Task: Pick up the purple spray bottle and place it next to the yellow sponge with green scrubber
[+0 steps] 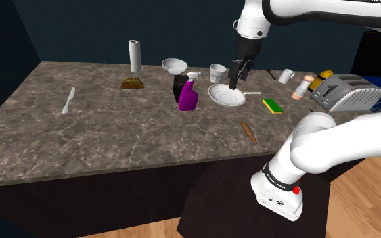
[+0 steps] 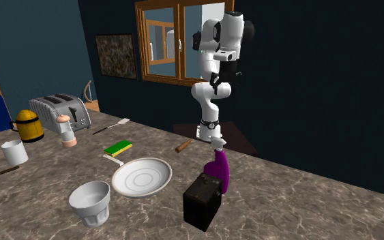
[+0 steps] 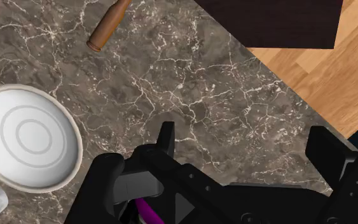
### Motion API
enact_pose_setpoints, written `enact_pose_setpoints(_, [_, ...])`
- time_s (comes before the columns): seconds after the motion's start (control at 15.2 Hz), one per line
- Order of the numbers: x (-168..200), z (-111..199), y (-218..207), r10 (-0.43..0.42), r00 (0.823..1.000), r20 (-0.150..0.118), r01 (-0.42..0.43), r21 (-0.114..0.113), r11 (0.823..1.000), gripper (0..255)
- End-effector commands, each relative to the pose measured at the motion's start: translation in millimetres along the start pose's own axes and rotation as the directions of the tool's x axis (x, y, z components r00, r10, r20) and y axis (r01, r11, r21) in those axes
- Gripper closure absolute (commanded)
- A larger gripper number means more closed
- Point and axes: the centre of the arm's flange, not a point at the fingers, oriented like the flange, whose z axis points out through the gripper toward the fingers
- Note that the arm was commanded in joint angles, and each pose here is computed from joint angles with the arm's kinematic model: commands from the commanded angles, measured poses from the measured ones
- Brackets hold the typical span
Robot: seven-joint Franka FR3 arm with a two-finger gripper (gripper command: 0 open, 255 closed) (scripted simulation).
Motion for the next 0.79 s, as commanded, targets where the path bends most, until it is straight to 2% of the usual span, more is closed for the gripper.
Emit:
enact_pose_setpoints(0.0, [0,0,0,0.0,1.0,0.0,0.0,0.0,1.0,0])
enact_pose_setpoints(0.13, [3,17,21,-0.066,0.997,-0.046,0.067,0.014,0.998,0])
enact_pose_setpoints(0.33, [12,42,50,-0.164,0.979,-0.117,0.168,0.03,0.985,0])
enact_pose_setpoints(0.53, [25,67,79,-0.257,0.948,-0.189,0.269,0.038,0.962,0])
enact_pose_setpoints(0.73, [42,92,105,-0.345,0.902,-0.26,0.366,0.039,0.93,0])
